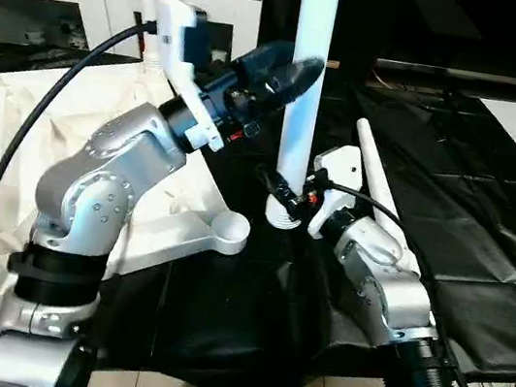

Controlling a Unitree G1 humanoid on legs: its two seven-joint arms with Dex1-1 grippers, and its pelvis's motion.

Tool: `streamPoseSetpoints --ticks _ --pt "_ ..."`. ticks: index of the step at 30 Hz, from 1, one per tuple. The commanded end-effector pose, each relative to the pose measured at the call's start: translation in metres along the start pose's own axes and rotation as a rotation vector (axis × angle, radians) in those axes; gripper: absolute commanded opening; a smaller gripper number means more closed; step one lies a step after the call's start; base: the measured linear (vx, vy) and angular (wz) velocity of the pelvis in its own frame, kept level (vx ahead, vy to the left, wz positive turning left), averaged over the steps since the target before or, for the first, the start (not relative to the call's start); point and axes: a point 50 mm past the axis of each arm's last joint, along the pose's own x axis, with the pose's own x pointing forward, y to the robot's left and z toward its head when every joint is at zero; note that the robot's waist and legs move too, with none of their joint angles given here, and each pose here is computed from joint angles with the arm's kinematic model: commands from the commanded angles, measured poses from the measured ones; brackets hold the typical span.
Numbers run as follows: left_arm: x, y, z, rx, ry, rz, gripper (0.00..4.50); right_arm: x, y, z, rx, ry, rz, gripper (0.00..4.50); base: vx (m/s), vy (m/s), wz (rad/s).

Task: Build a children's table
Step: Pick table leg

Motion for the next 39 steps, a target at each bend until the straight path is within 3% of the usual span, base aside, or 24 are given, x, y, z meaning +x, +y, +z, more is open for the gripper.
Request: streamPoseSetpoints --ticks 1,26,30,32,37,39 --pt "0.005 0.004 -0.005 0.044 0.032 0.042 3.01 0.005 0.003 0.008 -0.031 -0.024 0.021 1.87 0.000 0.000 0.00" --pt "0.009 0.019 0.003 0.069 0.016 0.109 3.01 0.009 0.005 0.013 -0.049 -0.053 0.019 1.86 0.000 0.000 0.00" --pt "0.007 0.014 0.010 0.018 -0.042 0.043 3.01 0.009 0.004 0.014 -0.027 -0.070 0.005 1.86 0.000 0.000 0.00" --pt "0.002 0.010 0.014 -0.066 -0.082 -0.028 3.01 0.009 0.002 0.016 0.013 -0.094 -0.015 1.86 0.000 0.000 0.00" --pt "-0.024 -0.007 0.009 -0.254 -0.072 -0.314 3.01 0.010 -0.009 0.027 0.181 -0.199 -0.089 1.86 0.000 0.000 0.00" --pt "-0.029 -0.007 0.008 -0.287 -0.081 -0.342 3.01 0.009 -0.012 0.029 0.228 -0.224 -0.105 1.86 0.000 0.000 0.00"
